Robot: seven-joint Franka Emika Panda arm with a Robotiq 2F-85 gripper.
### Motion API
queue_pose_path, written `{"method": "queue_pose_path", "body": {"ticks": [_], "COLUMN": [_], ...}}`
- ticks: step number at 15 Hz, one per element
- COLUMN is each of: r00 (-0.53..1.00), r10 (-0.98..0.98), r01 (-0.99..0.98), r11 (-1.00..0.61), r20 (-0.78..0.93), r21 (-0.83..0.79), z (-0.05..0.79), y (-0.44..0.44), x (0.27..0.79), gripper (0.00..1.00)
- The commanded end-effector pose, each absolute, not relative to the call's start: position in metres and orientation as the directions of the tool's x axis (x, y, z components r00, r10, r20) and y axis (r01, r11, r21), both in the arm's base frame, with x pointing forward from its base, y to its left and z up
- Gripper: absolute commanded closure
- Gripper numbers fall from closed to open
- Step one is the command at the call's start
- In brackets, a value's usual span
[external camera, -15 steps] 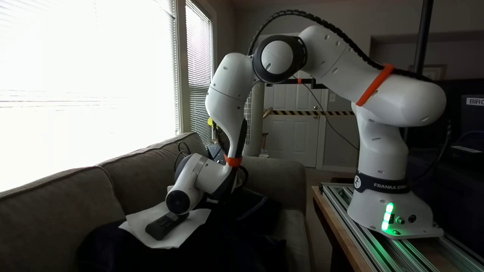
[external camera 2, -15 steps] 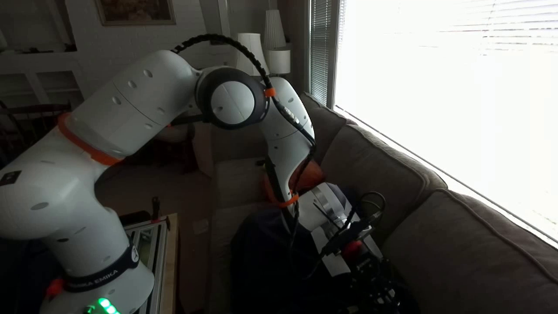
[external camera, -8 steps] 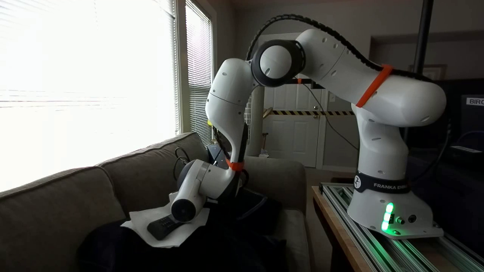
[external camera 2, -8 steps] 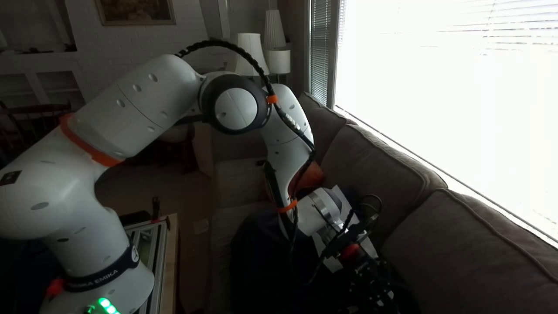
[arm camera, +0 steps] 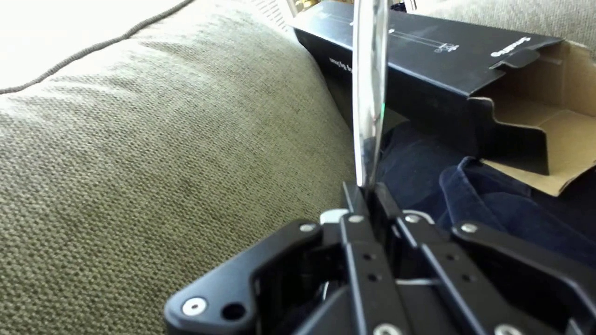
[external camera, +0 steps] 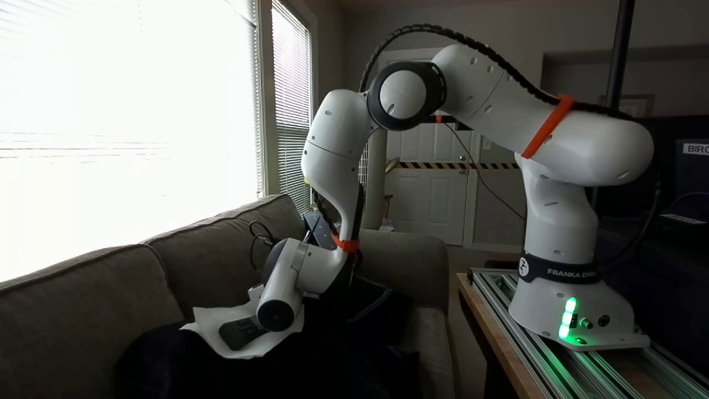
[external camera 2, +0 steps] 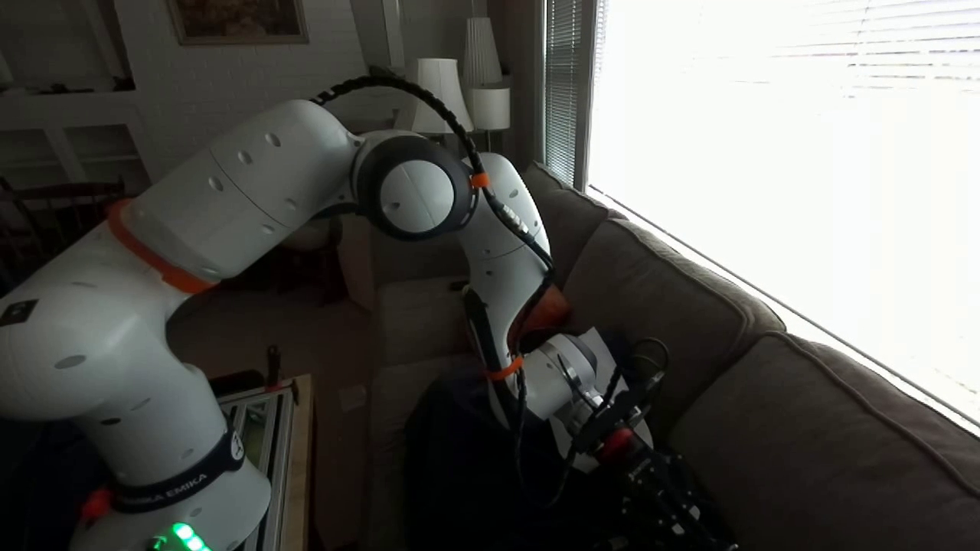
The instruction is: Pick up the spoon and put it on the white paper where there's a remote
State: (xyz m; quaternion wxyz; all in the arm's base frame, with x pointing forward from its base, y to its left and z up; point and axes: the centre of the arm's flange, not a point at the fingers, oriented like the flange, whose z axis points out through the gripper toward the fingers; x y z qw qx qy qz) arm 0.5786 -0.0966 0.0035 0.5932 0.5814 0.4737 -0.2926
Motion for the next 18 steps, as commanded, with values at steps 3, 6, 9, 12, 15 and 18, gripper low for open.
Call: {"method": "queue_pose_path", "body": {"ticks": [3, 6, 9, 12, 15, 18], "r00": [0.332, 0.324, 0.318, 0.316, 0.315, 0.310], "r10": [0.185, 0.199, 0.216, 0.227, 0.232, 0.252], "r01": [0.909, 0.910, 0.912, 0.914, 0.917, 0.925], "r11": [0.199, 0.201, 0.197, 0.187, 0.175, 0.143], "r20": [-0.925, -0.925, -0.923, -0.921, -0.920, -0.917], "r21": [0.367, 0.362, 0.360, 0.360, 0.358, 0.352], "z": [-0.012, -0.016, -0.020, -0.022, -0.025, -0.028], "y": [-0.088, -0.081, -0.074, -0.070, -0.072, -0.072], "x": [0.571, 0.570, 0.569, 0.569, 0.568, 0.566], "gripper": [0.98, 0.98, 0.98, 0.98, 0.98, 0.98]}}
